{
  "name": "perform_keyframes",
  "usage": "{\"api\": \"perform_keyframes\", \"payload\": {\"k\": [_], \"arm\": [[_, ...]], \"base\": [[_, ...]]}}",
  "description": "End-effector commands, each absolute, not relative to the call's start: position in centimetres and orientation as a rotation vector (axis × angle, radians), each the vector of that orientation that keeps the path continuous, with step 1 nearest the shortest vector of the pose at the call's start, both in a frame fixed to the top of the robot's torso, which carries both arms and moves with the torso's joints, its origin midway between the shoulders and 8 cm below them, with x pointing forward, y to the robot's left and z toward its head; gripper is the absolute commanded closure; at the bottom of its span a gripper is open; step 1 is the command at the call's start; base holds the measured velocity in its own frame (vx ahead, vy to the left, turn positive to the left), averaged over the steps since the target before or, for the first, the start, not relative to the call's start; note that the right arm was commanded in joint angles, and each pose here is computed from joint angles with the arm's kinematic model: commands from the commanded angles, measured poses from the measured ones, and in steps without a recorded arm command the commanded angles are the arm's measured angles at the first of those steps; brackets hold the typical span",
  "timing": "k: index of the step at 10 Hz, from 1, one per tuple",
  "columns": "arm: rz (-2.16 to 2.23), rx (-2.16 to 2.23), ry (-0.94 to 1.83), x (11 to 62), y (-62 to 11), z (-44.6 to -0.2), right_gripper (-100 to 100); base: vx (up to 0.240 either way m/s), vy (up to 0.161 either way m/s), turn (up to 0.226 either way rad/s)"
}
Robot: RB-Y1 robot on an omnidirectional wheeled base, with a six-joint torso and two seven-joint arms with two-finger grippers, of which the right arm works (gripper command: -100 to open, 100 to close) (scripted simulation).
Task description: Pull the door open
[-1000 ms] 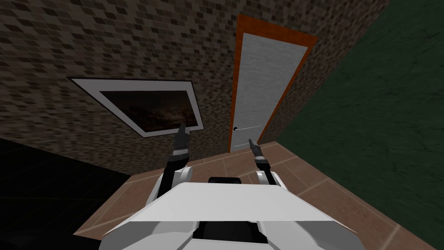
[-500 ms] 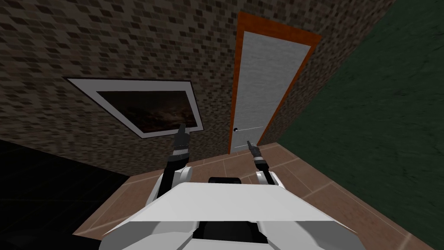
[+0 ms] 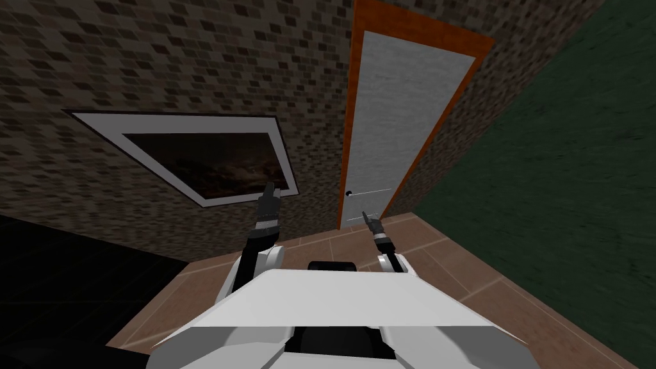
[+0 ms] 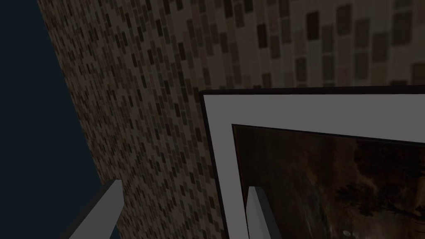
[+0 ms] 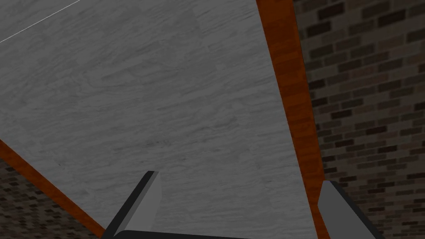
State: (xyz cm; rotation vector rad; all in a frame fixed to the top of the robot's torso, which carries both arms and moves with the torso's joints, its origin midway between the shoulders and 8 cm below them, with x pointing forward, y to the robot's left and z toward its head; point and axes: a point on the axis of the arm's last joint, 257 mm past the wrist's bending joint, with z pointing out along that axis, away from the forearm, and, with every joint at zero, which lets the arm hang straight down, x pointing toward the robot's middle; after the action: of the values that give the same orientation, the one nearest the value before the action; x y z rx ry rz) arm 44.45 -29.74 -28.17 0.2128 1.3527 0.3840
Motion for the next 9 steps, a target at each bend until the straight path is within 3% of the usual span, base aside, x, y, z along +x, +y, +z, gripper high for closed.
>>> {"api": "perform_keyframes", "payload": {"k": [1,9], "arm": [[0.350,0.169,1.373,44.8,-29.4,-29.1,-100],[0.250,0.040,1.469,44.7,-28.7,-33.9,-100]], "base": [[0.105,-0.032,0.019],[0.070,-0.020,0.015]]}}
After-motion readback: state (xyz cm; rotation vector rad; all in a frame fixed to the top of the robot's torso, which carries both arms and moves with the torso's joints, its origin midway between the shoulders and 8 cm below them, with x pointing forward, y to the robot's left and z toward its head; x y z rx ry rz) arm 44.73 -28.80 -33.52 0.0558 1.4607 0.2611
